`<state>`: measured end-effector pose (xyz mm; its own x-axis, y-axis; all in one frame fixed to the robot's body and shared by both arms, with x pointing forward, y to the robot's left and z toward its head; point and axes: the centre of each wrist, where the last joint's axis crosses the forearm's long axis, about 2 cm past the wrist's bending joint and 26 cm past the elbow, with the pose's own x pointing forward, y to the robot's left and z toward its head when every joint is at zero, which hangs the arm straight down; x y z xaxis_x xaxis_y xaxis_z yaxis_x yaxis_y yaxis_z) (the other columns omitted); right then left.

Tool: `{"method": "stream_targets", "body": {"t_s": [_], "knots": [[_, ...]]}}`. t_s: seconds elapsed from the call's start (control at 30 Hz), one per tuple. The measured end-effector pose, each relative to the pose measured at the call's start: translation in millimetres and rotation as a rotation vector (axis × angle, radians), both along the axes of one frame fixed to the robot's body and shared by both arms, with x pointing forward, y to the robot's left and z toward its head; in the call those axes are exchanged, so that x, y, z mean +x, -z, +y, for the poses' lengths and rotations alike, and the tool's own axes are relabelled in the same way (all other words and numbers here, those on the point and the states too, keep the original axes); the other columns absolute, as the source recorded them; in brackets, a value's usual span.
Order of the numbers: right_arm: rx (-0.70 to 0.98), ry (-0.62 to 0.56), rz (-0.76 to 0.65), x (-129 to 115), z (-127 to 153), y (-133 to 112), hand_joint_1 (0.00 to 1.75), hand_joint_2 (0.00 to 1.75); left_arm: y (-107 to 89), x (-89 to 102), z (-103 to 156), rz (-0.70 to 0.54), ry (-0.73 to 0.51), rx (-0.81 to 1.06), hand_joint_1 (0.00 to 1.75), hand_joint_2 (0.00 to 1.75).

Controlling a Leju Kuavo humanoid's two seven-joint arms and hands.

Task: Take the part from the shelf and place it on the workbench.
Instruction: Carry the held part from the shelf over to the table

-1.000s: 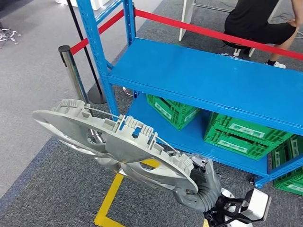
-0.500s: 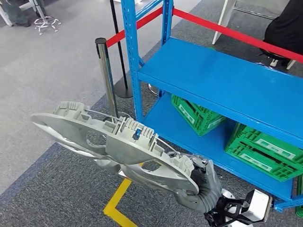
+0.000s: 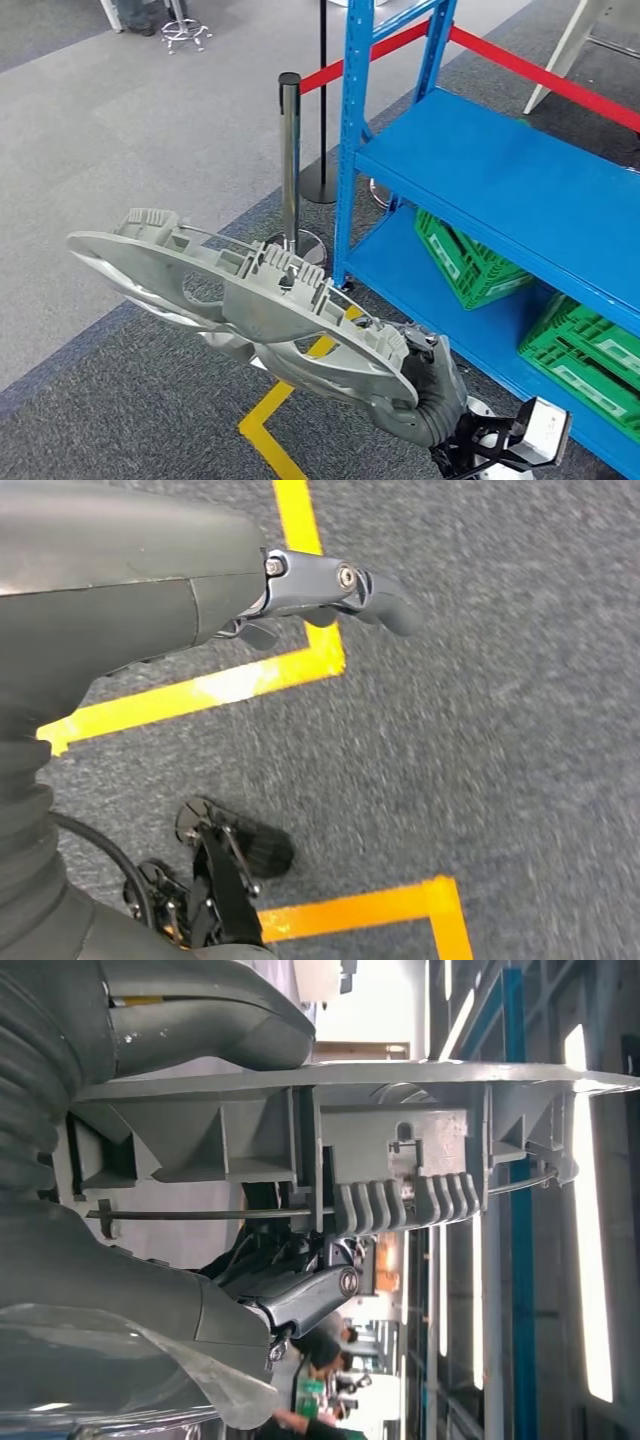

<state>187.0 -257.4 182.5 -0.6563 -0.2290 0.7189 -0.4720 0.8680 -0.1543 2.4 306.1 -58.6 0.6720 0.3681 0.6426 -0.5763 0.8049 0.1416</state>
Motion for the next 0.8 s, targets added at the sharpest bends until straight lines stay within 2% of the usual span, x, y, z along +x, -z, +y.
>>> {"method": "stream_targets", "body": {"t_s": [0.8], "knots": [[0.0, 0.001, 0.0, -0.3, -0.2, 0.1, 1.75, 1.75, -0.1, 0.1, 0.0, 0.0, -0.001, 0.0, 0.0, 1.75]]}}
